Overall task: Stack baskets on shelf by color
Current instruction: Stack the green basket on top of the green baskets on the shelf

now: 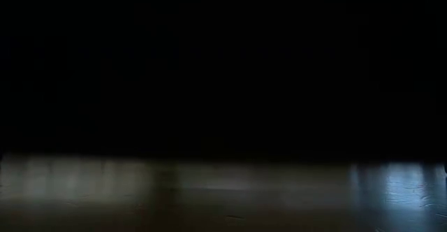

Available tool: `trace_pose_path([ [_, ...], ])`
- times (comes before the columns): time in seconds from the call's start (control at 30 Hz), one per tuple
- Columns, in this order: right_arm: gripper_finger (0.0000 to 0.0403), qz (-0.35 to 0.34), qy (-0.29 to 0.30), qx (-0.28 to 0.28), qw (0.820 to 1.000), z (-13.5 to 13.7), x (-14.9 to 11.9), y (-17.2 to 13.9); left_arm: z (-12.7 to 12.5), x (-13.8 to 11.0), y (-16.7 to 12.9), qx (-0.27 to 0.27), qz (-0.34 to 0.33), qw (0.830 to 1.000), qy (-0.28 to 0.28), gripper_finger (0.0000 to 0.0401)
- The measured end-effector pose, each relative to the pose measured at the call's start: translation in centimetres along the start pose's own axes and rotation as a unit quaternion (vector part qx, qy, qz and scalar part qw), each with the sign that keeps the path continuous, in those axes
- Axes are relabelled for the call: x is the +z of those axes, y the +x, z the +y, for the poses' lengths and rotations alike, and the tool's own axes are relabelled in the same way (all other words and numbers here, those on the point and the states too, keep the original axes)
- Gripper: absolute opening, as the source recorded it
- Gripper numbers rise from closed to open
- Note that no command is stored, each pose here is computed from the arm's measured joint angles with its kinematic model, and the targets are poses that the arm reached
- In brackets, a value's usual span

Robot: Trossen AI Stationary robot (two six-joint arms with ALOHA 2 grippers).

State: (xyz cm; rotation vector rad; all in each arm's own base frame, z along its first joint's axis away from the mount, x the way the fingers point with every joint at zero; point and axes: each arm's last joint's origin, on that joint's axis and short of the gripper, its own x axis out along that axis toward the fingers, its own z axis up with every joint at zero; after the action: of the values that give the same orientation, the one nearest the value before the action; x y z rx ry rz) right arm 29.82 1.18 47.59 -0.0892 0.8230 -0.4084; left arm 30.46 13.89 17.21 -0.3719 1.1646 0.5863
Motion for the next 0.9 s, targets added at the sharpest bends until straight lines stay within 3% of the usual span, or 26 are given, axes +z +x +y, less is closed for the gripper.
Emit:
trace_pose_path([
  [0.27, 0.0117, -0.005, 0.003, 0.003, 1.000, 0.0, 0.1, 0.0, -0.1, -0.1, 0.0, -0.023, 0.009, 0.998, 0.056, 0.0000],
  [0.47, 0.0117, -0.045, 0.022, 0.000, 0.999, 0.1, 0.9, 0.0, -0.1, -0.5, -0.3, -0.040, 0.028, 0.994, 0.102, 0.0000],
  [0.63, 0.0117, -0.100, 0.042, -0.070, 0.992, 0.1, 2.2, 0.4, -0.3, -0.7, -0.3, -0.048, 0.038, 0.989, 0.137, 0.0000],
  [0.77, 0.0117, -0.165, 0.063, -0.137, 0.975, -0.3, 3.6, 0.1, -0.6, -0.9, -0.4, -0.049, 0.043, 0.986, 0.156, 0.0000],
  [0.9, 0.0117, -0.216, 0.055, -0.146, 0.964, -0.2, 4.8, -0.5, -1.0, -1.1, -0.4, -0.051, 0.046, 0.984, 0.165, 0.0000],
])
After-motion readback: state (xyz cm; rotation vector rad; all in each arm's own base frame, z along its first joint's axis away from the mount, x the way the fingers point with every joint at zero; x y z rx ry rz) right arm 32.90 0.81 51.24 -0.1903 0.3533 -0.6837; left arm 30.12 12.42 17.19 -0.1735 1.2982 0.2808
